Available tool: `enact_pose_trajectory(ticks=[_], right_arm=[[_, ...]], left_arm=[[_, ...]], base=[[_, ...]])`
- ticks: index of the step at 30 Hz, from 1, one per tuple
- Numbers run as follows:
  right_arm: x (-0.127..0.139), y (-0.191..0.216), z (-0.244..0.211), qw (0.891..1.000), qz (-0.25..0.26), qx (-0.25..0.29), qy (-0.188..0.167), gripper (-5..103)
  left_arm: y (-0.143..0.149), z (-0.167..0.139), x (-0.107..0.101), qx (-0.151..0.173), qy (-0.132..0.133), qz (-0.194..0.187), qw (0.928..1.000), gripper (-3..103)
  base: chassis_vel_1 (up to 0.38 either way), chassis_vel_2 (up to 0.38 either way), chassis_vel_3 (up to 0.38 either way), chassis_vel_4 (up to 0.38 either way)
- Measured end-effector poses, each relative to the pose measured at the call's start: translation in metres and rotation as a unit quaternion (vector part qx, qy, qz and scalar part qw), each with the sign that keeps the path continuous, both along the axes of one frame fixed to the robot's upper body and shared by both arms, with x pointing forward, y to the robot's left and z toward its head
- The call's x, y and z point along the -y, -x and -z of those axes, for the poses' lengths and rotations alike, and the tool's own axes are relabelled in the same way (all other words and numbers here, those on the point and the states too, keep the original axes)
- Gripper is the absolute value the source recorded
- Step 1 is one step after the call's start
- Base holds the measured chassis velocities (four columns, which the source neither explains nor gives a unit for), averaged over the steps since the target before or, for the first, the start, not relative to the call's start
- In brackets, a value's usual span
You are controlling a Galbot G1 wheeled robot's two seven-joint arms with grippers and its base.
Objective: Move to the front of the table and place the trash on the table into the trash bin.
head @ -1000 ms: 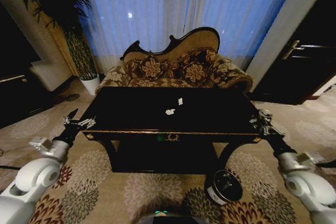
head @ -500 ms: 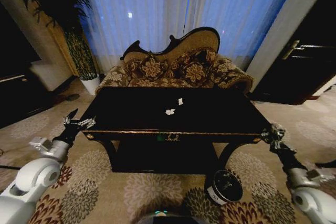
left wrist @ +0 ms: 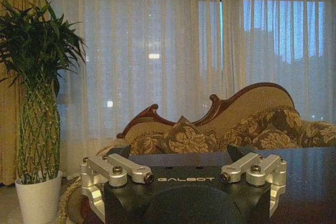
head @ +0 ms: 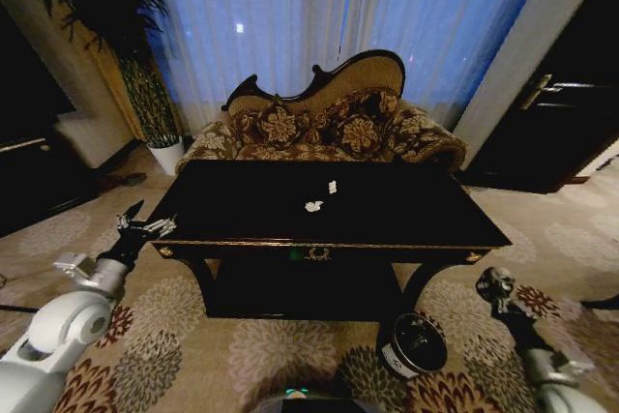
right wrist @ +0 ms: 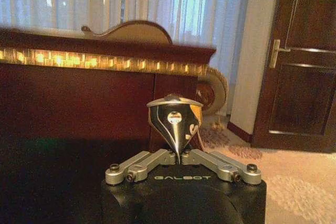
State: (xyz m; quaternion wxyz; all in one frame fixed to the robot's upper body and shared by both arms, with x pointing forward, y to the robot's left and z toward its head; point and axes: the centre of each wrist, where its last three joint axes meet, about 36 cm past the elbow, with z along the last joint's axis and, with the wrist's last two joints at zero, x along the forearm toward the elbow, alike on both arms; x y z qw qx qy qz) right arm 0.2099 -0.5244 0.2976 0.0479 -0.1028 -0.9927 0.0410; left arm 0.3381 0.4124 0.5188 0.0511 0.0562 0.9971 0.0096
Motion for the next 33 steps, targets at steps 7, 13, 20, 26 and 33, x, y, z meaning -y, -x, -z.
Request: enact_pose_trajectory(ticks=[7,13,20,26,33], right_arm=[[-0.001,-0.002,0.042,1.0,-0.002,-0.028,0.013,0],[0.004,0.002,0.077,0.998,0.002,-0.064,0.022,0],[0.013,0.009,0.103,0.995,0.005,-0.099,0.032,0],[0.013,0.008,0.121,0.992,-0.001,-0.122,0.038,0],[0.002,0.0,0.132,0.99,-0.008,-0.135,0.032,0]], left_arm=[[0.0,0.0,0.0,0.0,0.0,0.0,1.0,100],[0.0,0.0,0.0,0.0,0.0,0.0,1.0,100],[0.0,0.0,0.0,0.0,0.0,0.0,1.0,100],[0.0,0.0,0.0,0.0,0.0,0.0,1.0,100],[0.0,0.0,0.0,0.0,0.0,0.0,1.0,100]], base=[[0.0,0.0,0.0,0.0],[0.0,0.0,0.0,0.0],[0.0,0.0,0.0,0.0],[0.0,0.0,0.0,0.0],[0.0,0.0,0.0,0.0]])
